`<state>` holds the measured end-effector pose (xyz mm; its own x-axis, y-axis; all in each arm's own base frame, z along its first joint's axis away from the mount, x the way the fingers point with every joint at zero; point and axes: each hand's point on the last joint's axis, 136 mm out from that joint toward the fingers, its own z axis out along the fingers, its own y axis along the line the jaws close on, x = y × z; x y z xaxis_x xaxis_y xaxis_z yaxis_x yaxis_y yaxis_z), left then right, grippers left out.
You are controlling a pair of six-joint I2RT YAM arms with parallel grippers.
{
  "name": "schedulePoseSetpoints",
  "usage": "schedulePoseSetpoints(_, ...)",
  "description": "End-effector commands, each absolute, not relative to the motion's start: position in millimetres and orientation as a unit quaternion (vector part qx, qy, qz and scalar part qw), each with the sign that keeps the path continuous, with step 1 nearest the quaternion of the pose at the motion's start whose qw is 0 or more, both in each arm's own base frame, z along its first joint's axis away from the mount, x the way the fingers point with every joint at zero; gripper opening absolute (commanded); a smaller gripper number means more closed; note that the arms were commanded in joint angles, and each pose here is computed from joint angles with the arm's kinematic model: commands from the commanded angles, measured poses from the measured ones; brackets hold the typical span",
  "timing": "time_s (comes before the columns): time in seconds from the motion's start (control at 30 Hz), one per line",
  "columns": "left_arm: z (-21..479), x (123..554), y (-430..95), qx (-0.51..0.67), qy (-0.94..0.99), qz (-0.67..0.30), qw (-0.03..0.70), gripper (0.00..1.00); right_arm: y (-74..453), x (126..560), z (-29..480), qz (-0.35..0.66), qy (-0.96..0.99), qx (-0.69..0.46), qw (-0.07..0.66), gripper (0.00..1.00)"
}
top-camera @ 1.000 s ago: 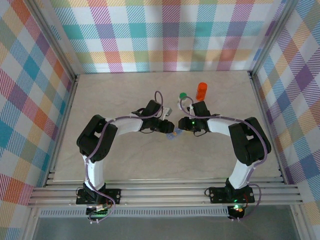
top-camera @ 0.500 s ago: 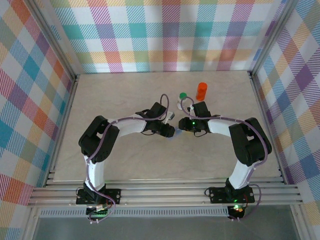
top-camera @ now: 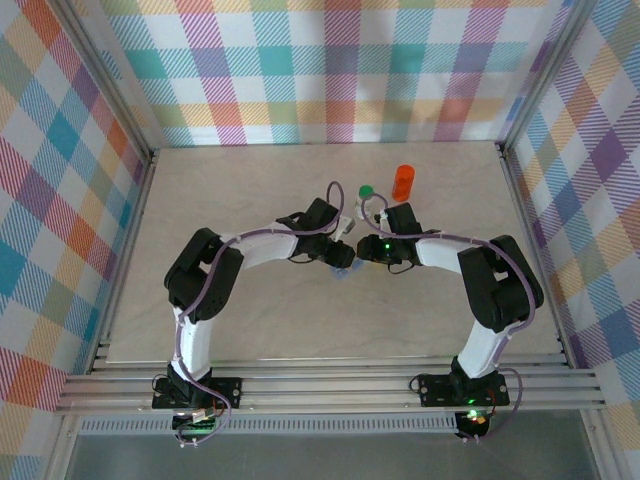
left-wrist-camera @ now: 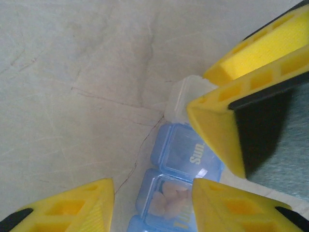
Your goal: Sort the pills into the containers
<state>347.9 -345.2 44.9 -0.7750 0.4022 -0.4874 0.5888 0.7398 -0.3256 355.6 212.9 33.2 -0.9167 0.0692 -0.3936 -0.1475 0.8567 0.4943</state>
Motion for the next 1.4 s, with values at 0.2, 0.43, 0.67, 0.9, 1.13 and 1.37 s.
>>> schedulePoseSetpoints(0.2,-11.1,324.4,-310.6,0.301,0.934,-0.118,0.154,0.43,206.4,347.1,21.6,0.258,0.948,-0.021,0.184,0.41)
schedulePoseSetpoints(0.43,-25.4,304.7,-304.5,0.324,0.930,-0.100,0.144,0.41,202.6,348.3,18.8,0.255,0.950,-0.014,0.180,0.41)
schedulePoseSetpoints(0.67,-15.3,295.6,-313.4,0.279,0.936,-0.167,0.138,0.33,212.3,345.6,32.0,0.312,0.935,-0.003,0.170,0.41)
schedulePoseSetpoints(0.9,-10.0,297.7,-318.6,0.235,0.942,-0.197,0.138,0.30,213.8,342.7,73.8,0.346,0.917,0.023,0.197,0.42)
schedulePoseSetpoints(1.13,-8.5,302.2,-316.4,0.177,0.954,-0.199,0.139,0.29,205.1,330.8,95.7,0.355,0.907,0.066,0.214,0.41)
schedulePoseSetpoints(1.37,2.8,309.7,-320.3,0.114,0.955,-0.223,0.157,0.24,209.4,319.4,75.1,0.378,0.900,0.107,0.191,0.32)
